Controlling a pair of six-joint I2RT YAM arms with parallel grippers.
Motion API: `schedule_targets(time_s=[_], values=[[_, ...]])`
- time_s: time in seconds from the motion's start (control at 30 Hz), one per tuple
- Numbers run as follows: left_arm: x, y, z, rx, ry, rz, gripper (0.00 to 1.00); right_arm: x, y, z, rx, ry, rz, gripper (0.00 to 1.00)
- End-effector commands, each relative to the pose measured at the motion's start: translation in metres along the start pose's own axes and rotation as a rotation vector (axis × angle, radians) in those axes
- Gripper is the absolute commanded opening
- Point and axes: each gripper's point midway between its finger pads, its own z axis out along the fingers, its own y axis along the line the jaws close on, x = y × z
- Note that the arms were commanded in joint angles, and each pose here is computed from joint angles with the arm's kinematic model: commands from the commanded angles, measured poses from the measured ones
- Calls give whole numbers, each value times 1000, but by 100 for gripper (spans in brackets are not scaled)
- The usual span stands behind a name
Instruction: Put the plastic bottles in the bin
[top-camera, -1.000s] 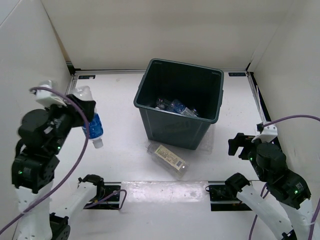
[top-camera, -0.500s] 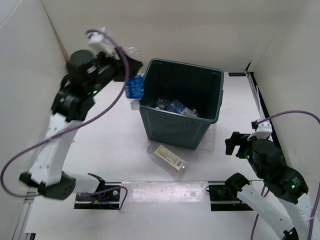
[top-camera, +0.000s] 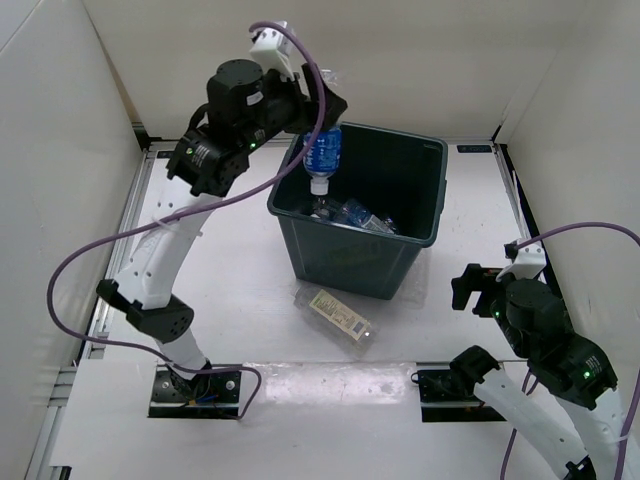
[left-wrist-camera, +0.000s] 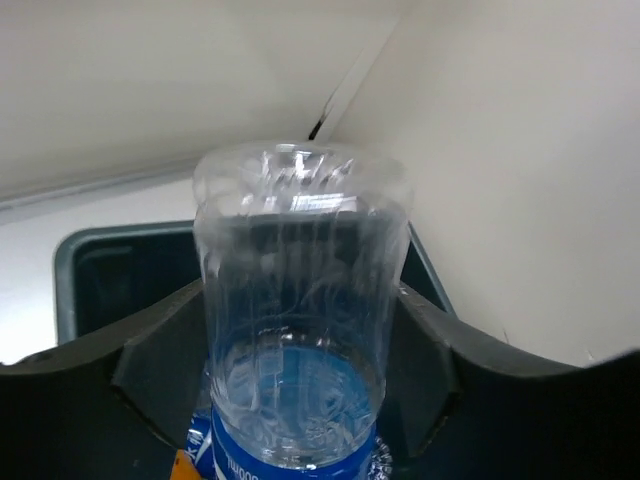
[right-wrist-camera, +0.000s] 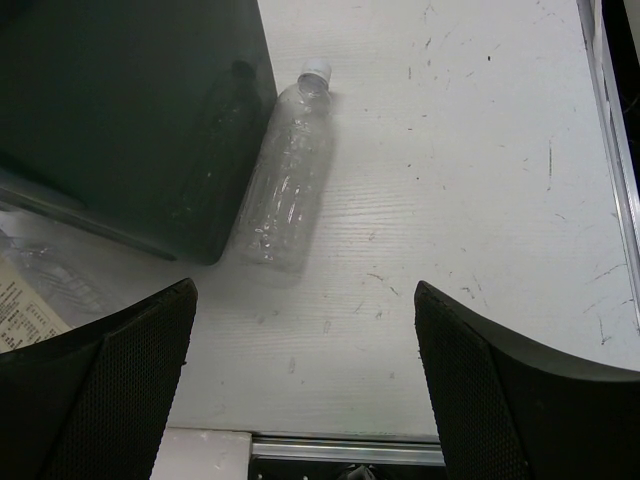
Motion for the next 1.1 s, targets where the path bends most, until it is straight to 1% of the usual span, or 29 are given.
schedule_targets(time_s=[0.0,0.03,0.07,0.13,0.17,0.2,0.23,0.27,0.3,0.33,0.37,0.4,0.43,0.5,0.53,0.57,0.6,0.63,0.7,0.83,0.87,0.9,0.97,1.07], values=[[18,3,11,-16,58,12,80,-7,1,0,-7,-32,7,90],[20,4,11,-18,67,25,88,-7,2,-1,-10,-33,10,90],[20,3,10,-17,71,36,100,-6,1,-1,-10,-33,10,90],[27,11,2,-58,99,62,100,-6,2,0,-11,-30,5,90],[24,16,-5,-79,94,75,100,-7,3,-1,-16,-32,8,90],[9,22,-25,-126,49,93,100,-6,2,0,-11,-30,5,90],[29,36,-30,-178,113,103,100,-7,2,-1,-13,-36,12,90],[30,46,-40,-234,115,108,100,-8,1,-1,-8,-35,8,90],[21,48,-66,-258,90,103,100,-7,1,0,-8,-34,11,90],[30,59,-94,-316,111,103,100,-7,1,-1,-6,-37,15,90],[35,70,-122,-364,96,96,100,-7,0,-1,-3,-37,16,90],[66,86,-127,-410,160,102,100,-8,0,-2,-5,-43,18,90],[40,84,-180,-406,28,81,100,-9,-2,-3,1,-48,23,90],[97,111,-195,-472,143,99,100,-9,-2,-4,-2,-54,27,90],[85,111,-237,-472,52,65,100,-9,-2,-5,-8,-56,24,90],[120,128,-246,-517,147,93,100,-9,-2,-6,-11,-62,30,90],[132,136,-261,-545,177,105,100,-9,-2,-6,-12,-64,30,90],[134,142,-282,-560,150,118,100,-9,-2,-6,-13,-65,27,90],[160,164,-308,-627,175,161,100,-9,-1,-6,-15,-63,29,90],[198,186,-323,-671,243,208,100,-10,-3,-5,-2,-61,34,90],[201,188,-329,-673,217,190,100,-9,-3,-5,-1,-59,31,90],[211,195,-326,-695,226,192,100,-9,-4,-5,2,-61,34,90],[206,191,-332,-674,192,183,100,-9,-4,-5,4,-61,38,90],[207,195,-335,-683,170,183,100,-10,-6,-6,10,-75,51,90]])
